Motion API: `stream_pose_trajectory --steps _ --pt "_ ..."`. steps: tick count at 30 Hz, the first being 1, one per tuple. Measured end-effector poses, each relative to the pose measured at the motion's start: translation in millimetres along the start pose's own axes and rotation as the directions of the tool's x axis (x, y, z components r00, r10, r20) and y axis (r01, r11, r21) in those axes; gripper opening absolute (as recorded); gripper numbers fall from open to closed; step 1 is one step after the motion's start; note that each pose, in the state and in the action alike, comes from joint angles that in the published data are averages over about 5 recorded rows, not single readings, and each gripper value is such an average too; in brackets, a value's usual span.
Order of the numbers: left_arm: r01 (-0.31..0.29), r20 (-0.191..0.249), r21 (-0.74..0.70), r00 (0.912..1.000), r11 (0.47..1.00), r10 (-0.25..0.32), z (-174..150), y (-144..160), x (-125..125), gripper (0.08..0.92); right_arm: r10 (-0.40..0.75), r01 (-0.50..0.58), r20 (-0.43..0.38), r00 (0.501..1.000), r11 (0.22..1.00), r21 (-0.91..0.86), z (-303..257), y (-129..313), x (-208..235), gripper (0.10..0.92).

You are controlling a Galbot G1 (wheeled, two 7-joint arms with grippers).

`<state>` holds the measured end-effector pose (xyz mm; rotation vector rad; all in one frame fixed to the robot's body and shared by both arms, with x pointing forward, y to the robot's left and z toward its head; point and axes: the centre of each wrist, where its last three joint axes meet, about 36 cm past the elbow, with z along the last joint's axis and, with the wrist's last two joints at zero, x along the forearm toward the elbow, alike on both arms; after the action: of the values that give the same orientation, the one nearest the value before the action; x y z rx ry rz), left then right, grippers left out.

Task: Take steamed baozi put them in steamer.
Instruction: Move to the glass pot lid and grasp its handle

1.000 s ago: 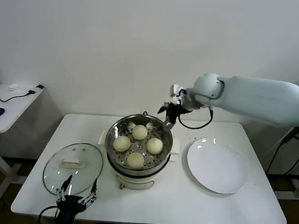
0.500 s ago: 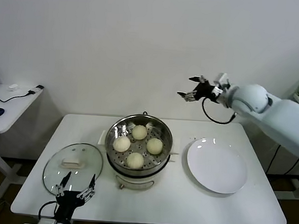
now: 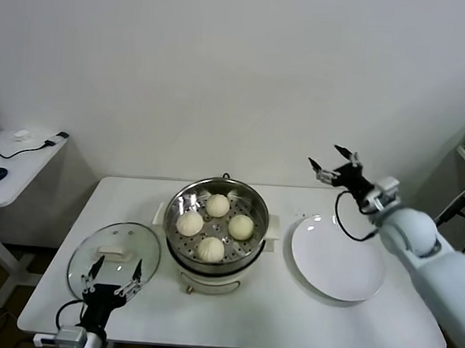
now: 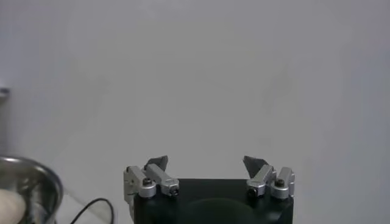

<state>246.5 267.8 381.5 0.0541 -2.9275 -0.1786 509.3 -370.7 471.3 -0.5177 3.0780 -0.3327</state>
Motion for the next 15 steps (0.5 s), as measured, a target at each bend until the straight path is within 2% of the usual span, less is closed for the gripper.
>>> stream_pose_trajectory --steps 3,8,12,15 --pt "0.015 0.009 -0.029 0.9999 0.999 -0.015 5.8 1.3 -0.9 0.823 0.077 -0.079 -0.021 0.997 0.995 -0.056 44.7 13.5 35.6 0.823" --pt "0.05 0.031 -0.093 0.9984 0.994 -0.047 15.3 4.9 -1.7 0.823 0.175 -0.189 -0.111 0.978 0.973 -0.129 115.3 50.1 103.0 0.823" --pt "0.093 0.069 -0.172 0.9943 0.981 -0.082 22.7 9.1 -4.6 0.823 0.226 -0.253 -0.169 0.959 0.954 -0.16 150.9 79.0 145.6 0.823" --pt "0.136 0.107 -0.269 0.988 0.953 -0.111 29.5 14.4 -7.1 0.823 0.255 -0.287 -0.186 0.949 0.943 -0.171 164.5 93.3 163.3 0.823"
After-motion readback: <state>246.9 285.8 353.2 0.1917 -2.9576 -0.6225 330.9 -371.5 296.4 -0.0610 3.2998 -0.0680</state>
